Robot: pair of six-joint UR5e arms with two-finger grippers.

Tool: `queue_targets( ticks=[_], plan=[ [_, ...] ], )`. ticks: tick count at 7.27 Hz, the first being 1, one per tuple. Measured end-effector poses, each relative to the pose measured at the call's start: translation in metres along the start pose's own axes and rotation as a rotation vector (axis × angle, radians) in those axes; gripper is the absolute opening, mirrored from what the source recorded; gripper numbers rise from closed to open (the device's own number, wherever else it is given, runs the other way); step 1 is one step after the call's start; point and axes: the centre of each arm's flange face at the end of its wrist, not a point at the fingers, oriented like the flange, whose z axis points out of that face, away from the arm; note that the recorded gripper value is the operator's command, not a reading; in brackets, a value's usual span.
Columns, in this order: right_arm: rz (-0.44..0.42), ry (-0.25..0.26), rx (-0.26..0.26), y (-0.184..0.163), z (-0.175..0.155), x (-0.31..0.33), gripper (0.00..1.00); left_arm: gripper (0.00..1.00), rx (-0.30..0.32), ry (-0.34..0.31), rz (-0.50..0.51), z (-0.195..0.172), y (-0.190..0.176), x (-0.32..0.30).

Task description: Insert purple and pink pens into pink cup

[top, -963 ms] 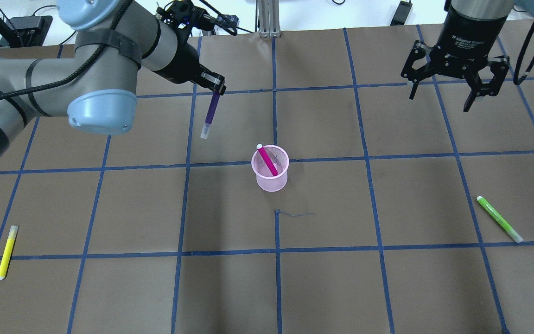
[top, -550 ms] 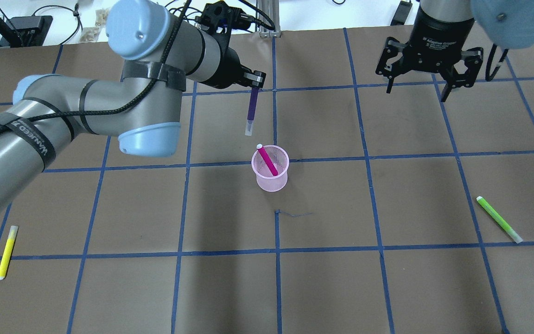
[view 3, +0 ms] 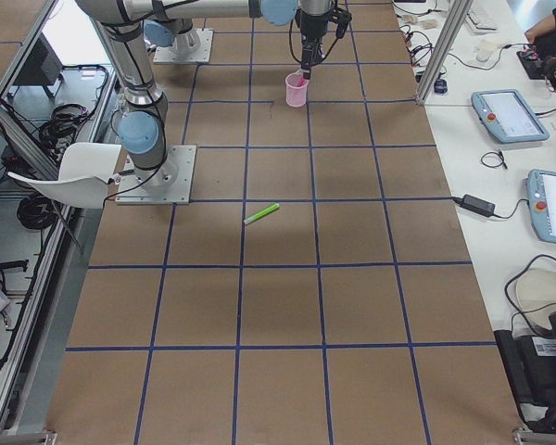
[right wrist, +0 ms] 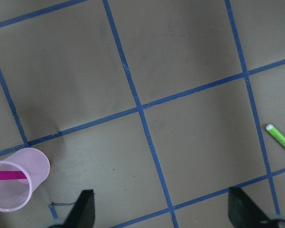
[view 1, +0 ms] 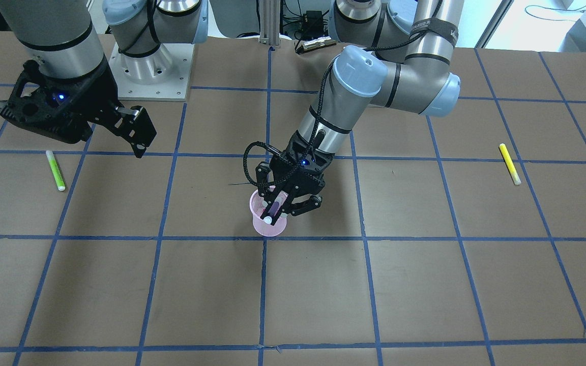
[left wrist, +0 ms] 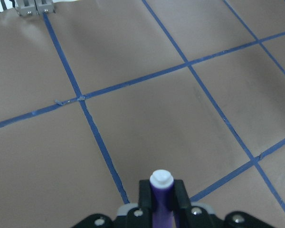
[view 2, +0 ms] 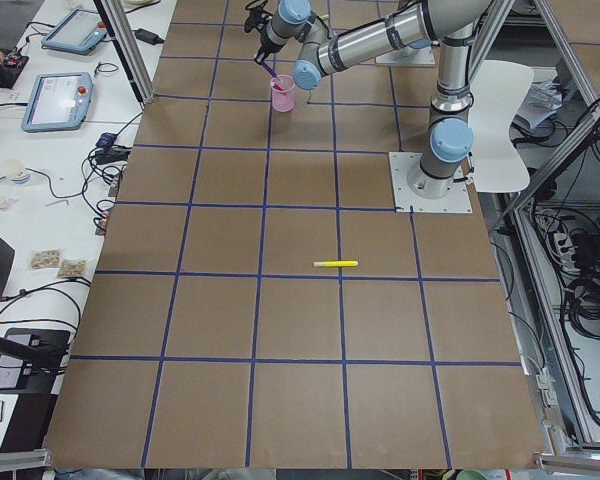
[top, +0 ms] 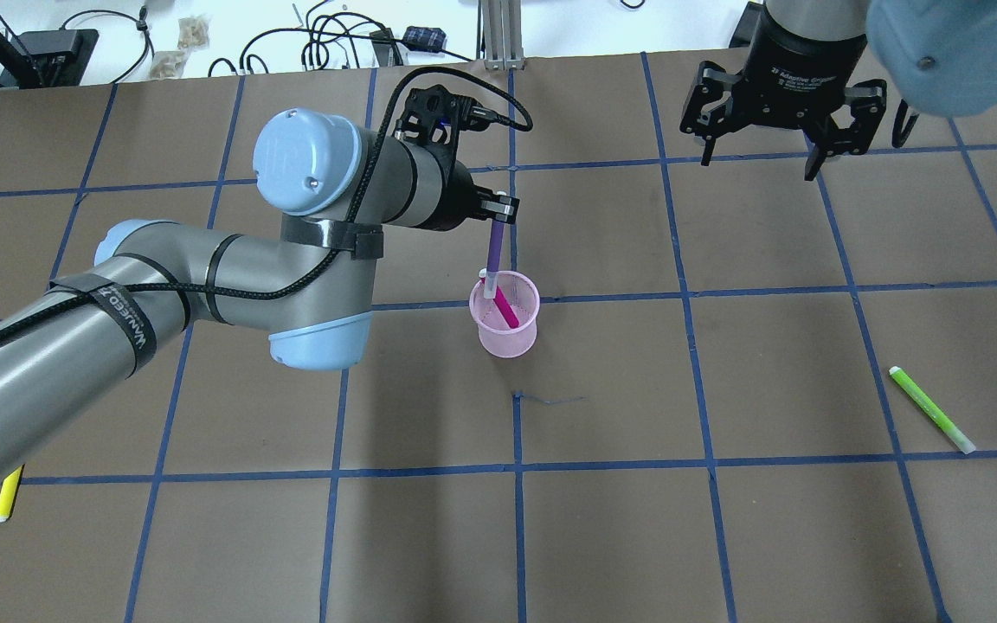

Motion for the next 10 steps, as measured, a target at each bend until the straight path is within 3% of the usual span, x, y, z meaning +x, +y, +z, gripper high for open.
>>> queue_targets(
  ticks=[6, 8, 9, 10],
  plan=[
    [-0.044, -0.010, 0.004, 0.017, -0.005, 0.004, 1.00, 0.00, -0.056, 0.014, 0.023, 0.024, 0.022, 0.015],
    [-0.087, -0.047, 0.007, 0.022, -0.011, 0.002, 1.00, 0.73, -0.077, 0.013, 0.018, 0.028, 0.032, 0.014],
    [-0.146, -0.075, 0.002, 0.022, -0.012, 0.000, 1.00, 0.81, -0.080, 0.011, 0.016, 0.029, 0.033, 0.014],
    [-0.191, -0.097, -0.001, 0.022, -0.011, -0.001, 1.00, 0.81, -0.082, 0.003, 0.012, 0.029, 0.034, 0.013]
  ],
)
